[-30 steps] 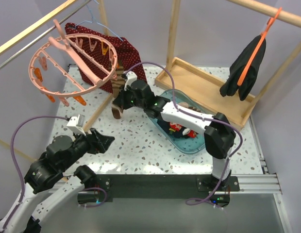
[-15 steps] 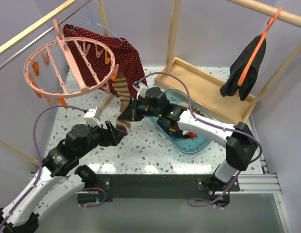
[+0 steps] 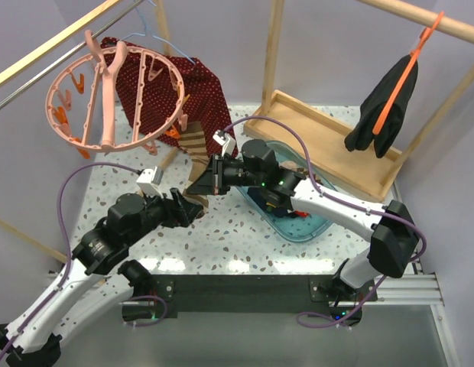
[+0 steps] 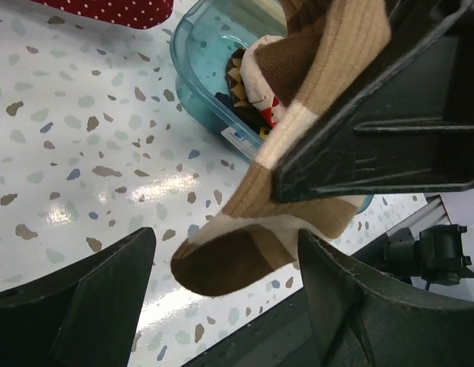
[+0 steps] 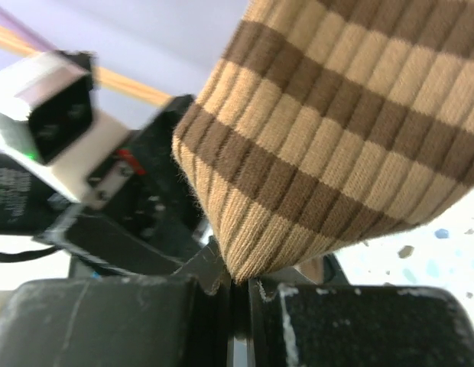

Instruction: Remove the socks clipped to the hanger

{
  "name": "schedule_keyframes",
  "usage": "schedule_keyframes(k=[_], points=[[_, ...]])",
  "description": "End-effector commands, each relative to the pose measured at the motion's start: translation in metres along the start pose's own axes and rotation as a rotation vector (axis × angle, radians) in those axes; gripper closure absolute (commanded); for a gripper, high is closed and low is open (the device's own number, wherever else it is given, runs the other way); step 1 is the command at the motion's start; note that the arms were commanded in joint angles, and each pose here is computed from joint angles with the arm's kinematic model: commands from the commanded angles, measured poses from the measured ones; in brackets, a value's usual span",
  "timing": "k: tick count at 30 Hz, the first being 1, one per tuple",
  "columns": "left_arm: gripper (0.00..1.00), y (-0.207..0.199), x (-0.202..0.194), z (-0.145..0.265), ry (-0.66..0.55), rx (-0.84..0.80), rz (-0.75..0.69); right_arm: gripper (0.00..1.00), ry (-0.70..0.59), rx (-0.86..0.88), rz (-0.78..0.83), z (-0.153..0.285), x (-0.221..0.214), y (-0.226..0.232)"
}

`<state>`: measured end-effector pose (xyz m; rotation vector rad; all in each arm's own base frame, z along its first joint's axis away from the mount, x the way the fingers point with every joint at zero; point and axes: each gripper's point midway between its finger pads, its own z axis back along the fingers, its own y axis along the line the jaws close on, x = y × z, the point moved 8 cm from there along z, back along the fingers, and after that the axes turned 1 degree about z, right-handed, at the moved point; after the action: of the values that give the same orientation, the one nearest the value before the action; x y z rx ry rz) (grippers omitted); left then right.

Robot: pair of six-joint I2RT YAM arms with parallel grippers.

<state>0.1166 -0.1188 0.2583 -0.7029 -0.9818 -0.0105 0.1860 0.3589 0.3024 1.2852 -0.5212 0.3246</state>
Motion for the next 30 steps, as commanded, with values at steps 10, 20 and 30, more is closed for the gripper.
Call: schedule_keyframes(k=[10,20,30], points=[[0.76,-0.016,0.003,-0.008,-0.011,-0.158,-0.024,1.00,0.004,0.183,-0.012,0.013,0.004,0.038],[1.00,-0.018,0.003,0.007,0.017,-0.157,-0.013,0.59,0.022,0.035,0.106,0.008,0.014,0.024],[1.00,-0.027,0.007,0.037,0.009,-0.248,-0.007,0.19,-0.134,-0.119,0.345,0.012,0.084,-0.004]])
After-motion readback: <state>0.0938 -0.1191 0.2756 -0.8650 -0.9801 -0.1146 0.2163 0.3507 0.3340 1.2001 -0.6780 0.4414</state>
